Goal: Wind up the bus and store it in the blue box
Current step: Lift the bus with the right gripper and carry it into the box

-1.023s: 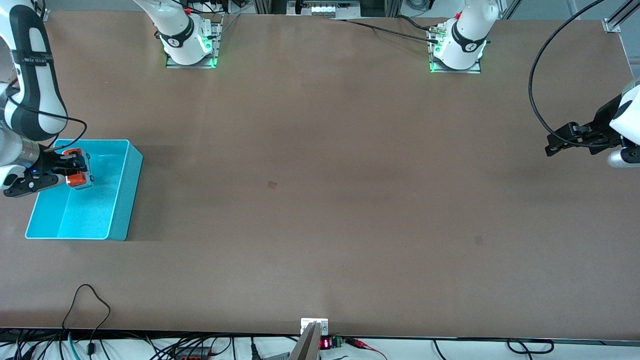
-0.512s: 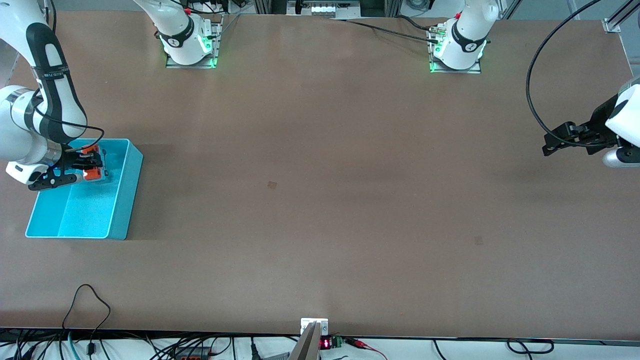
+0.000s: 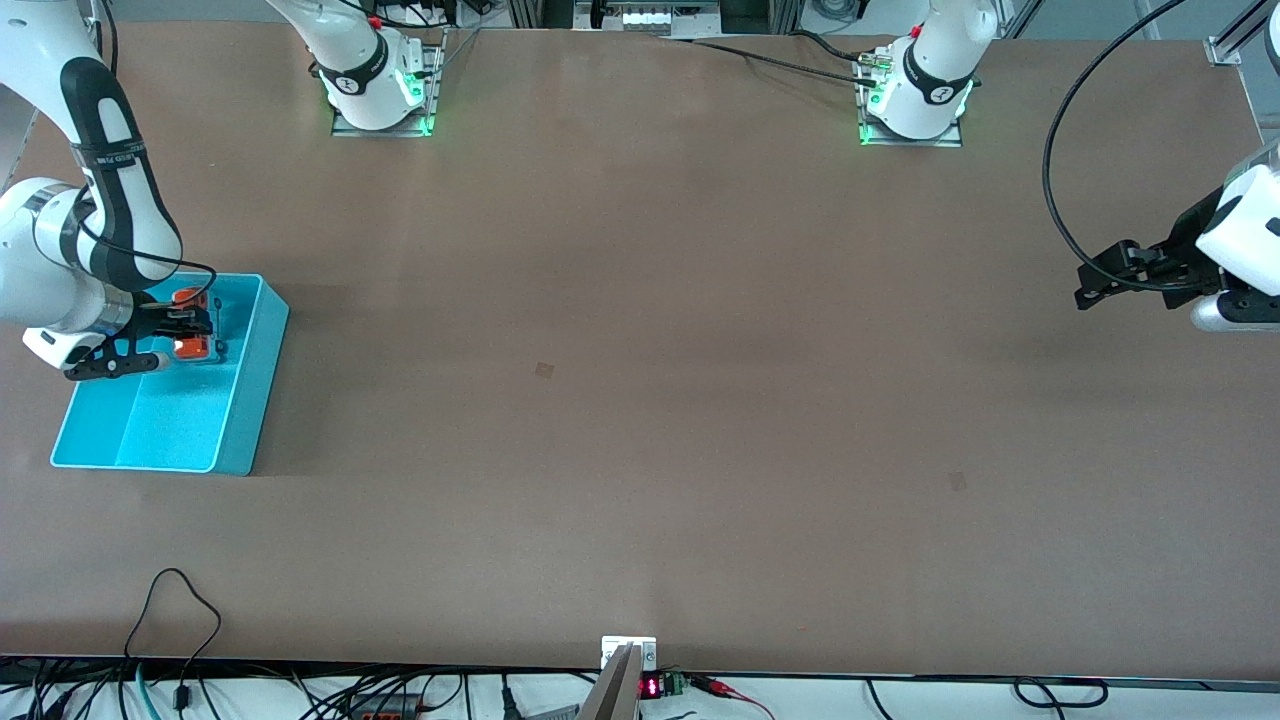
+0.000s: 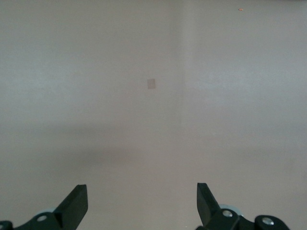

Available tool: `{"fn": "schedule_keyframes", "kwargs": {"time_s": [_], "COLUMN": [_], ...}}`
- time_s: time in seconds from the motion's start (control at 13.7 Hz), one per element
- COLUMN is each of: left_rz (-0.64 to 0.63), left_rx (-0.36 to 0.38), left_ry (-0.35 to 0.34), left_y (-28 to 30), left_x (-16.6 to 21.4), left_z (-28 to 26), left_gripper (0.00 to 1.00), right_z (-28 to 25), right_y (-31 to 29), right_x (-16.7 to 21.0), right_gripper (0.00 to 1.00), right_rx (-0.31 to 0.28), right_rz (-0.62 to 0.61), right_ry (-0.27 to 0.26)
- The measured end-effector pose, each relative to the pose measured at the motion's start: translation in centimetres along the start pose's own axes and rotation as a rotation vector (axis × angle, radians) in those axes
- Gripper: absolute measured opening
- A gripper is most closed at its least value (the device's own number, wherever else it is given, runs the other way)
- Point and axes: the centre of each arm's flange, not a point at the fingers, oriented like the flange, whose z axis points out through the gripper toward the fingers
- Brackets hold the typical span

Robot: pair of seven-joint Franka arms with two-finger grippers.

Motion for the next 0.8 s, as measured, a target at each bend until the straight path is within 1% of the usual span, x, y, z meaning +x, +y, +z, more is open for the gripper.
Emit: {"fn": "schedule_keyframes", "kwargs": {"time_s": [0.66,0.8], "left_rz": [0.002,0.002], "left_rx": [0.000,0.000], "left_ry": [0.001,0.001], "left_y": [0.1,0.1], "left_x": [0.0,0.0], "left_z": [-0.1,-0.1], "left_gripper": [1.00,1.00], "right_z": [1.4,1.5], "right_y": [0.1,0.1], "right_x": [0.1,0.1], "right_gripper": [0.51,0.54], "right_rx": [-0.001,-0.001], "right_rz": [0.019,0.019], "right_ry": [-0.010,-0.010]}}
